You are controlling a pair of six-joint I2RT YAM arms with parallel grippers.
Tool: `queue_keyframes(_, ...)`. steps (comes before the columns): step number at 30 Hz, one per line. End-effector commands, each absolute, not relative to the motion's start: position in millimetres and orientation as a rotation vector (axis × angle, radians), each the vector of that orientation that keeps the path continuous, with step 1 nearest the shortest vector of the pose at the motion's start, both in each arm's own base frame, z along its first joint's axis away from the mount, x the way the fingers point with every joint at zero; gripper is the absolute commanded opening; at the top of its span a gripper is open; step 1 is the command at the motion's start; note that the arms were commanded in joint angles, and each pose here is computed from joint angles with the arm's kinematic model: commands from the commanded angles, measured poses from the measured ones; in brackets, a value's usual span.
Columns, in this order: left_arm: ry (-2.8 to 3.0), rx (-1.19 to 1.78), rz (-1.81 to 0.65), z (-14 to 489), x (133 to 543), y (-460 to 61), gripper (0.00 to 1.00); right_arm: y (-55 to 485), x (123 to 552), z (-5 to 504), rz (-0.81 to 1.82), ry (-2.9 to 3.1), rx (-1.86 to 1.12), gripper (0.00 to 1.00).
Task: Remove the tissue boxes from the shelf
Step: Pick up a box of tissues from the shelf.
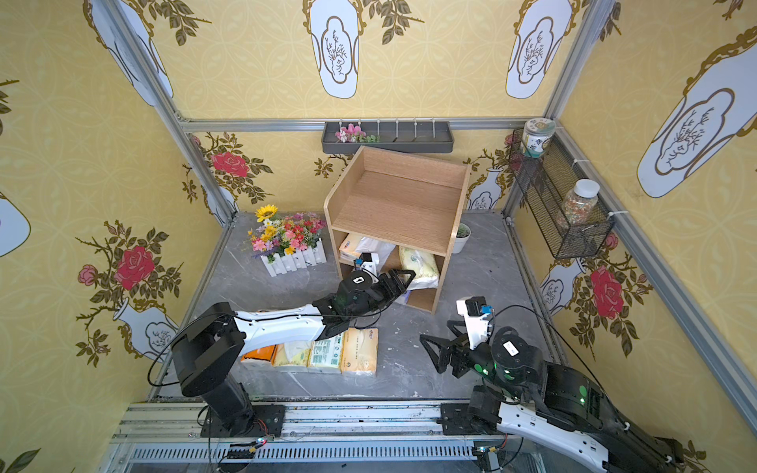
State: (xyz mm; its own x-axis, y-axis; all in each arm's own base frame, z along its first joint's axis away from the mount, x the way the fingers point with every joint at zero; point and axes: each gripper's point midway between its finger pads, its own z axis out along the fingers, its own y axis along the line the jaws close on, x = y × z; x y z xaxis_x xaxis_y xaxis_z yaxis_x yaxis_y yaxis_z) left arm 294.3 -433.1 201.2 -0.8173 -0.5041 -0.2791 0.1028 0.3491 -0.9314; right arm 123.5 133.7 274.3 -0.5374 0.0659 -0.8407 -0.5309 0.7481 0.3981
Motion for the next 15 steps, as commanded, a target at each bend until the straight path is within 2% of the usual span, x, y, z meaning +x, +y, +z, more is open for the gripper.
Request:
queue_keyframes(1, 2.062, -0.339, -1.558, 204.8, 294.3, -438.0, 0.71, 134.8, 126.4, 282.8, 0.823, 1.972, -0.321, 0.95)
queue_keyframes(15, 2.051, -0.35, -1.573, 206.3, 299.4, -434.4, 0.48, 132.5, 127.3, 282.9, 0.811, 1.97, -0.314, 0.95)
